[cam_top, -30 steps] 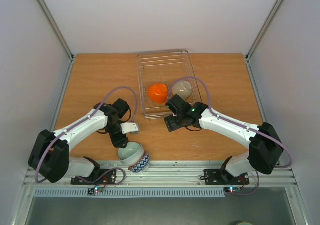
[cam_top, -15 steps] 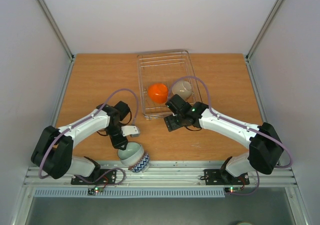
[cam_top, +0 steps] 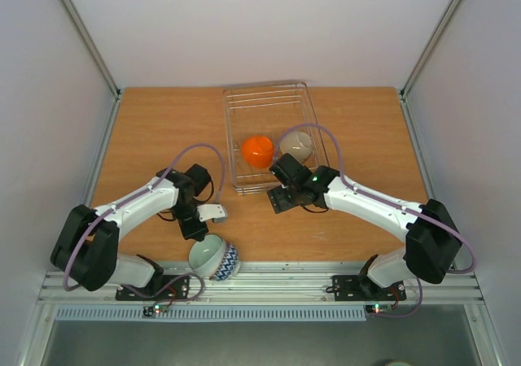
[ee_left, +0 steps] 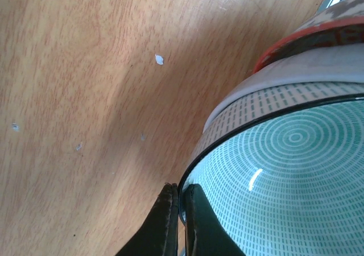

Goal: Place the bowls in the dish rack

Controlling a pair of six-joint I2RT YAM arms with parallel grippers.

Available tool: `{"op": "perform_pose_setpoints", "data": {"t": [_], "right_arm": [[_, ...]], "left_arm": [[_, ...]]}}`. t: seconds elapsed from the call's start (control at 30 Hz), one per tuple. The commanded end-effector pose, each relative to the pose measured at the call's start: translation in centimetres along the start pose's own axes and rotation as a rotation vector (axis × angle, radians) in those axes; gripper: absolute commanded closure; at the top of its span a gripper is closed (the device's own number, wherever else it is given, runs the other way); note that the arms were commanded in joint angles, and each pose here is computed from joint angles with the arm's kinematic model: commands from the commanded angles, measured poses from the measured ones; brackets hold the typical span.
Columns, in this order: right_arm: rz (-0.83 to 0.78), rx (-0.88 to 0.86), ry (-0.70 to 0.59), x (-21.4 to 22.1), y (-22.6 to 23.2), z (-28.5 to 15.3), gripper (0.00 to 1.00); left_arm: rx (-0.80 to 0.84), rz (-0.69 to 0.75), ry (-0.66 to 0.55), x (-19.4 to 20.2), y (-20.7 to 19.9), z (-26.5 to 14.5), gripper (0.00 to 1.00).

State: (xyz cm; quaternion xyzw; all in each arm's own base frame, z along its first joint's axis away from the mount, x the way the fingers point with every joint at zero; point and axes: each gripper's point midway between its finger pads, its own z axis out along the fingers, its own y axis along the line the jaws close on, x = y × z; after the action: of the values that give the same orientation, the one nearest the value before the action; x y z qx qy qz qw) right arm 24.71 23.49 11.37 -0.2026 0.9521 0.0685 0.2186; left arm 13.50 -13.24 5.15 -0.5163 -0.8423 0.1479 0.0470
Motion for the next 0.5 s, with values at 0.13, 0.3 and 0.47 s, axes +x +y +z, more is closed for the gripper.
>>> {"op": "perform_pose_setpoints", "data": {"t": [0.13,0.3,0.47], "right_arm": [[-0.002,0.02,-0.017,-0.6,-0.2,-0.1,0.19],[-0.004,0.024,-0.014,-0.4,-0.3,0.2,0.19],[-0.005,0.021,-0.015,-0.4,-0.2,0.2,0.19]], "left_arm": [[0.005,0.007,-0.003,-0.1,-0.2,-0.5,1.0],[-0.021,0.014,-0.02,-0.2,0.0,-1.4,1.0],[-0.019,-0.014,-0.069,-0.6,0.4,-3.1,1.0]]}}
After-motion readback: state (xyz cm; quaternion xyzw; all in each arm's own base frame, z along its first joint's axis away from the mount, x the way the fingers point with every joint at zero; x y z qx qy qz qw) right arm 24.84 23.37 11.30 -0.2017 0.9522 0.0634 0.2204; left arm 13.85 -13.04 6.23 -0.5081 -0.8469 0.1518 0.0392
